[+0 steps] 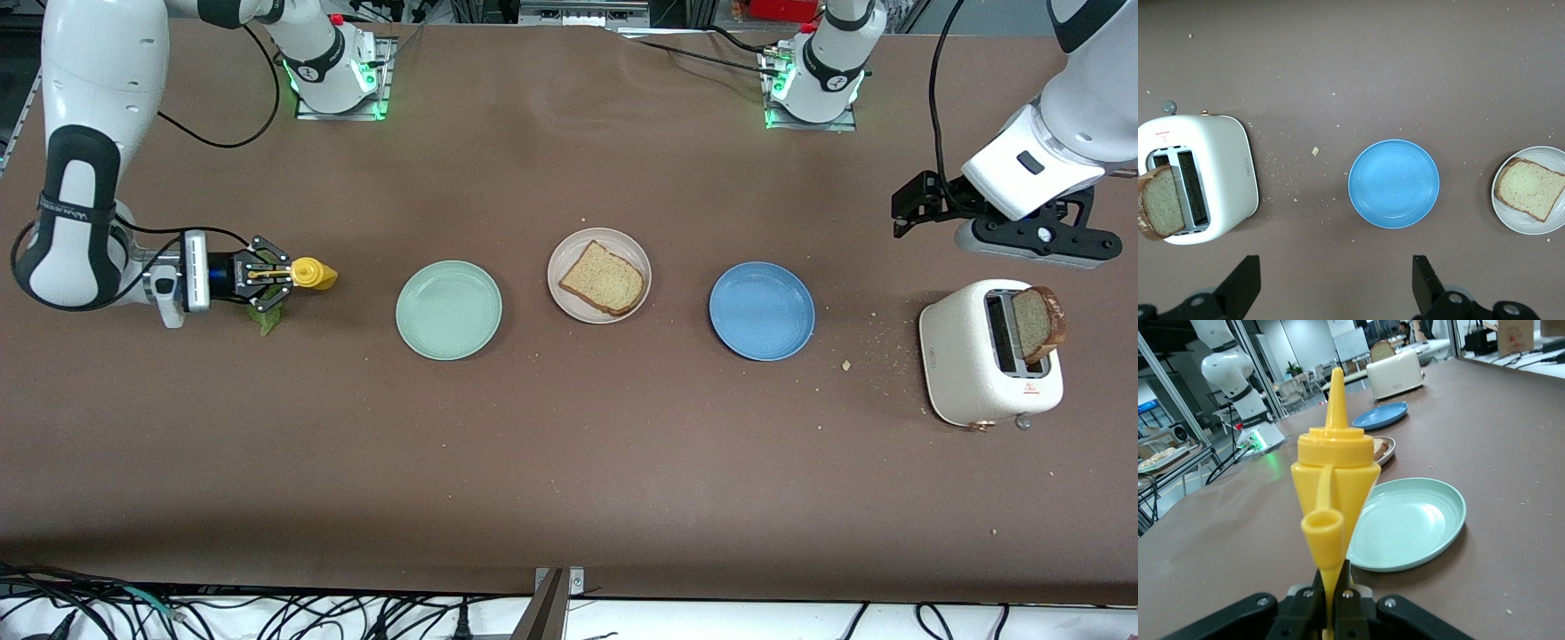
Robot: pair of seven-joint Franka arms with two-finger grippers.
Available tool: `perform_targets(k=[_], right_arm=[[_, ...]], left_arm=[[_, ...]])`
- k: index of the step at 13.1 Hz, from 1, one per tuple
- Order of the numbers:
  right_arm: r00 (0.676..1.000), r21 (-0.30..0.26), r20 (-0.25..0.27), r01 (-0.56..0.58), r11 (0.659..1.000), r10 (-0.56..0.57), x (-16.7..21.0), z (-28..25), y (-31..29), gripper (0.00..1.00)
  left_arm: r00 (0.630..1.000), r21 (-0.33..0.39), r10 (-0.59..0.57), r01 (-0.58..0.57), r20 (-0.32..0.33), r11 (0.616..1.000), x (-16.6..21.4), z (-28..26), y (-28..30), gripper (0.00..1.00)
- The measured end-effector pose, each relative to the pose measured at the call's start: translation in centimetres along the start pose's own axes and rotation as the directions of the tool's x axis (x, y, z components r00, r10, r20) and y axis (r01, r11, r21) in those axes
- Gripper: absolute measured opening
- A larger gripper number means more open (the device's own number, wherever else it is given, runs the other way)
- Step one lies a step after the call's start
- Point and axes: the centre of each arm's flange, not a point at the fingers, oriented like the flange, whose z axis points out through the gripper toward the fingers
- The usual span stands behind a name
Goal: Make sandwich in beige plate with both arms
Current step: 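Return the yellow bottle beside the lettuce with the right gripper, then release the bottle and draw back the right gripper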
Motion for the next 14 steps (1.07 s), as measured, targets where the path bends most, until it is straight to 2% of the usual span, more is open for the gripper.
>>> perform_targets(k=[3, 10, 13, 14], right_arm=[[0.998, 0.002, -0.063, 0.025, 1.000, -0.025, -3.3, 1.2, 0.3, 0.05], [0.992, -0.015, -0.087, 0.086, 0.996, -0.087, -6.1, 0.7, 0.5, 0.05], [0.984, -0.012, -0.166, 0.069, 0.998, -0.070, -8.2, 1.8, 0.7, 0.05], [0.982, -0.013, -0.177, 0.066, 0.998, -0.067, -9.0, 1.8, 0.8, 0.05]], left_arm=[[1.000, -0.001, 0.002, -0.002, 0.010, 1.000, 0.3, 0.6, 0.1, 1.00], [1.000, -0.002, -0.007, 0.007, 0.010, 1.000, 0.3, 0.6, -0.4, 1.00], [1.000, -0.002, -0.016, 0.016, 0.010, 1.000, 0.3, 0.6, -0.9, 1.00], [1.000, -0.002, -0.018, 0.018, 0.010, 1.000, 0.3, 0.6, -1.0, 1.00]])
